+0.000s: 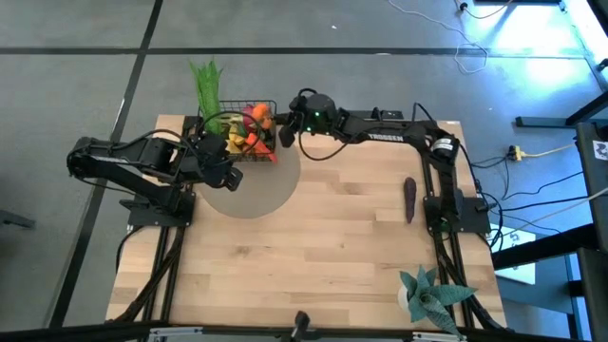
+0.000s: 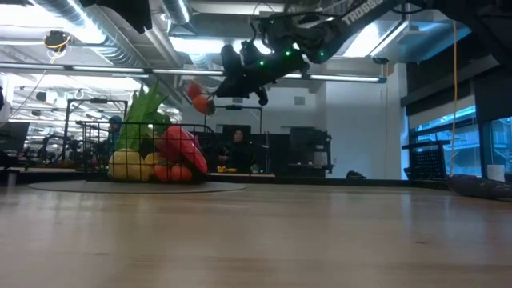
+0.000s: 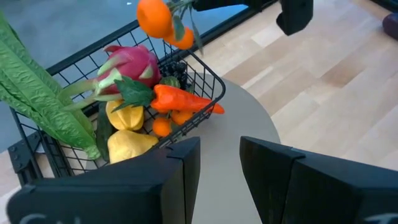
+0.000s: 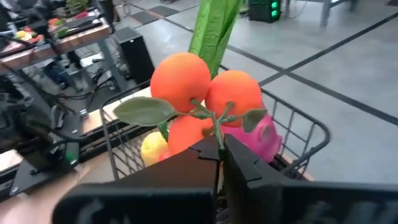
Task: Build produce basket
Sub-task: Put the orange tangerine into the wire basket
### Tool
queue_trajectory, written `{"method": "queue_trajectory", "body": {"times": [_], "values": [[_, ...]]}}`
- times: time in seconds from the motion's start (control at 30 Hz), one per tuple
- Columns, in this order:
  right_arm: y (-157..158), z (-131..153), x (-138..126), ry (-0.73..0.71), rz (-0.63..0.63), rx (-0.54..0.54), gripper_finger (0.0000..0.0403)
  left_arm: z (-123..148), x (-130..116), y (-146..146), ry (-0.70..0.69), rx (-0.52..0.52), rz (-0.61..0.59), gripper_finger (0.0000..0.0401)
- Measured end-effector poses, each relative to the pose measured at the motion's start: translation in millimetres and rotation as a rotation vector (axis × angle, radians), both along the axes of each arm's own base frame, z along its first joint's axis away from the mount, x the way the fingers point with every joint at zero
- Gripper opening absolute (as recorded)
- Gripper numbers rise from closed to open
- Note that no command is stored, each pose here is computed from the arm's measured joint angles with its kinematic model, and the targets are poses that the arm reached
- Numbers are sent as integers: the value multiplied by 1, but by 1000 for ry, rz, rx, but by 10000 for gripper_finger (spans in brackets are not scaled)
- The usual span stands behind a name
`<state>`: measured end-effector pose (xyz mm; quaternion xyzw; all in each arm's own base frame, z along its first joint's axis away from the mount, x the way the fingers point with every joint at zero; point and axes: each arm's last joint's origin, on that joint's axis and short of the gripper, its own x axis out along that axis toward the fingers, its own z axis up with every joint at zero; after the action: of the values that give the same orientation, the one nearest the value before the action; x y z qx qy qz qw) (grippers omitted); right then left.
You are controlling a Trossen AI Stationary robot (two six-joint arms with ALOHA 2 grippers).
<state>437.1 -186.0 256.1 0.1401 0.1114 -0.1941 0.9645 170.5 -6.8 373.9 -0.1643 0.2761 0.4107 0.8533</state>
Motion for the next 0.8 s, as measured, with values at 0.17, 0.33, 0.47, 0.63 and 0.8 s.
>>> {"method": "queue_trajectory", "body": {"times": [0.17,0.33,0.47,0.63,0.8], "values": [[-2,-11,3,13,59,28,0,0,0,0,0,0,0,101],[-2,-27,8,44,70,56,0,0,0,0,0,0,0,101],[-3,-30,8,48,51,78,0,0,0,0,0,0,0,101],[-4,-30,7,60,-2,71,6,0,0,0,0,0,0,101],[-3,-37,4,126,-1,122,10,0,0,0,0,0,0,101]]}}
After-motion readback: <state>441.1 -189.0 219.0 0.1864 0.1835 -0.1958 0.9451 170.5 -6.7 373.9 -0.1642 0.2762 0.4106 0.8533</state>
